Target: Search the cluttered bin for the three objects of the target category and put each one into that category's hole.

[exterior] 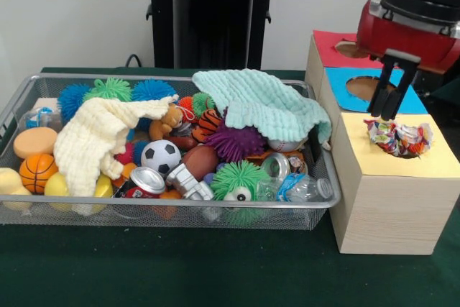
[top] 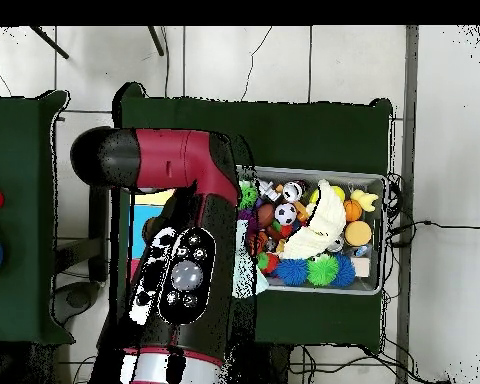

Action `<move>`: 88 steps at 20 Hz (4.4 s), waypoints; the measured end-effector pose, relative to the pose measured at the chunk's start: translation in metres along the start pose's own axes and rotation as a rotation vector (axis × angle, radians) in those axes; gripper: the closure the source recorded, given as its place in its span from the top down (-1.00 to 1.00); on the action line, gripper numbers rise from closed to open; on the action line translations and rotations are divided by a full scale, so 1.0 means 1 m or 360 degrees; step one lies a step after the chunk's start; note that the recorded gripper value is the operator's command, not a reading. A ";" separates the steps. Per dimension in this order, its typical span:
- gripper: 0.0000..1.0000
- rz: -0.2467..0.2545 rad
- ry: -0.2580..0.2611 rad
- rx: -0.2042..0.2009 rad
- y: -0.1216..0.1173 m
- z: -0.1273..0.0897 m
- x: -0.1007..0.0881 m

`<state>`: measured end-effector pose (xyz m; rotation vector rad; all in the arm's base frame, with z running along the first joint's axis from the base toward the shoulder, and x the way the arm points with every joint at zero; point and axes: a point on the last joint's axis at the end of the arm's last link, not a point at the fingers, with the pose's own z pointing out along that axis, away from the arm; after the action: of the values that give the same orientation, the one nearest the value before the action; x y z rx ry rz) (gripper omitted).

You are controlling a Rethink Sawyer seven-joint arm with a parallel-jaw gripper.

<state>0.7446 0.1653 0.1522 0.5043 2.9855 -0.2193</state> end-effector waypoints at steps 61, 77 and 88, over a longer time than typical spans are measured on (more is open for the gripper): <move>-1.00 -0.0010 0.0052 0.0114 -0.005 0.032 0.011; -1.00 -0.0096 0.0071 0.0098 0.030 0.041 0.036; -1.00 -0.0099 0.0035 0.0031 0.038 0.061 0.035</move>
<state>0.7291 0.2022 0.0825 0.4191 3.0261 -0.2495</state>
